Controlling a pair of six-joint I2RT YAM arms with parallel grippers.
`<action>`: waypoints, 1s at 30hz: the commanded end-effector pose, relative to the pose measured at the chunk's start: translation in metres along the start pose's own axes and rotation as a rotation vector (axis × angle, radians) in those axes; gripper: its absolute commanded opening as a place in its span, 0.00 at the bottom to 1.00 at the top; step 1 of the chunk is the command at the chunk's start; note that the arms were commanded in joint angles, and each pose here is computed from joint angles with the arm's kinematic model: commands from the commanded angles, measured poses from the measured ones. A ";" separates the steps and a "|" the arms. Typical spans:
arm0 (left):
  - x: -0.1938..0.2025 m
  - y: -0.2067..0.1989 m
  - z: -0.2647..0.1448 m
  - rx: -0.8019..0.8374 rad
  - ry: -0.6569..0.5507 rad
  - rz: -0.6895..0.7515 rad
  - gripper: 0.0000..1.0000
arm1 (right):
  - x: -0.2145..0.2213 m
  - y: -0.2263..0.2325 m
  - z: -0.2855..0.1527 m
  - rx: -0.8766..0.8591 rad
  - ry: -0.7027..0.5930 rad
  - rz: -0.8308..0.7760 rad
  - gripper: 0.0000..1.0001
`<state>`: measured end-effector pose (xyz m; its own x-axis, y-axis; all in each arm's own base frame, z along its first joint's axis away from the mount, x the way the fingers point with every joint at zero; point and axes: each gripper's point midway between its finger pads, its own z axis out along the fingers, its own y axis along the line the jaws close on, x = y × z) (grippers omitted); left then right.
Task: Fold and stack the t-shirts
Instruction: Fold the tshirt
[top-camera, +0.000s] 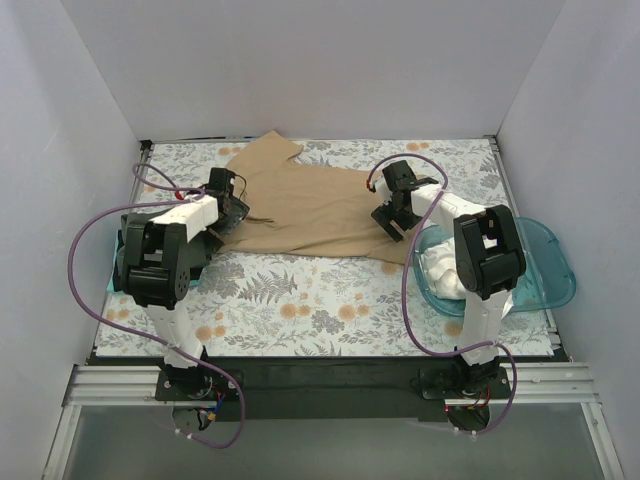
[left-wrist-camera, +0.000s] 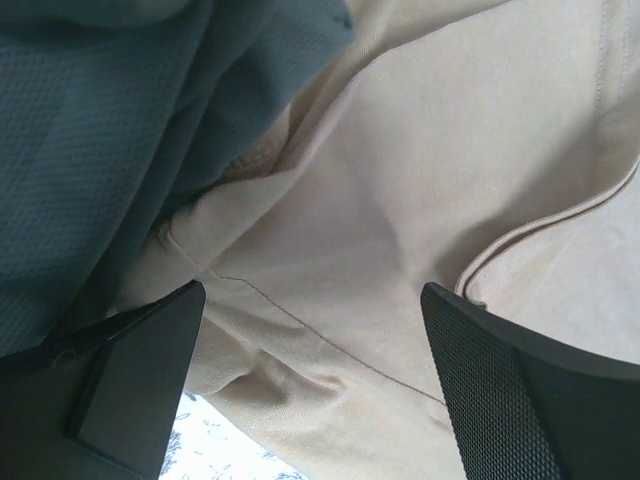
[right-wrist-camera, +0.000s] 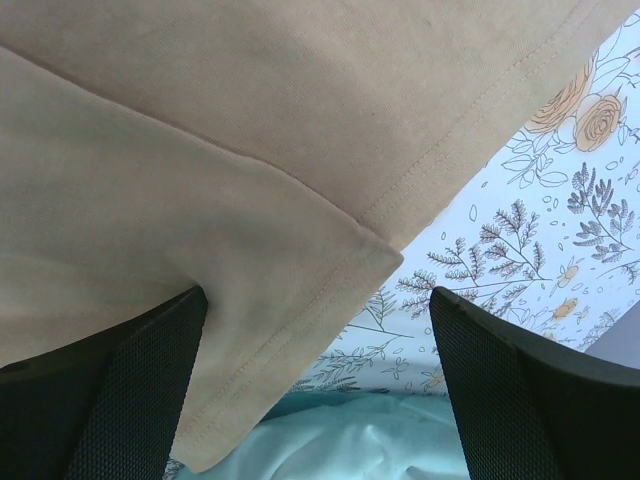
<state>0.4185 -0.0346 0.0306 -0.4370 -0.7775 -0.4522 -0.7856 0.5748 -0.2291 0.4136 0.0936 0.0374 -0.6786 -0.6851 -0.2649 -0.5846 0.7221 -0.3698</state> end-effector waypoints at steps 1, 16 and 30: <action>-0.006 0.026 -0.011 -0.080 -0.005 0.022 0.90 | 0.005 -0.015 -0.008 0.050 0.006 -0.001 0.98; 0.010 -0.065 -0.048 0.177 0.053 0.108 0.91 | -0.052 -0.023 -0.101 0.099 -0.303 0.198 0.98; 0.028 -0.145 -0.016 0.336 0.094 0.111 0.91 | 0.010 0.024 -0.133 -0.010 -0.453 0.390 0.98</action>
<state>0.4839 -0.1231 0.0457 -0.5681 -0.7177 -0.4027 -0.6170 0.6952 -0.3687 0.3257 0.1137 0.1240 -0.6404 -0.4027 -0.6540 -0.3837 0.9054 -0.1818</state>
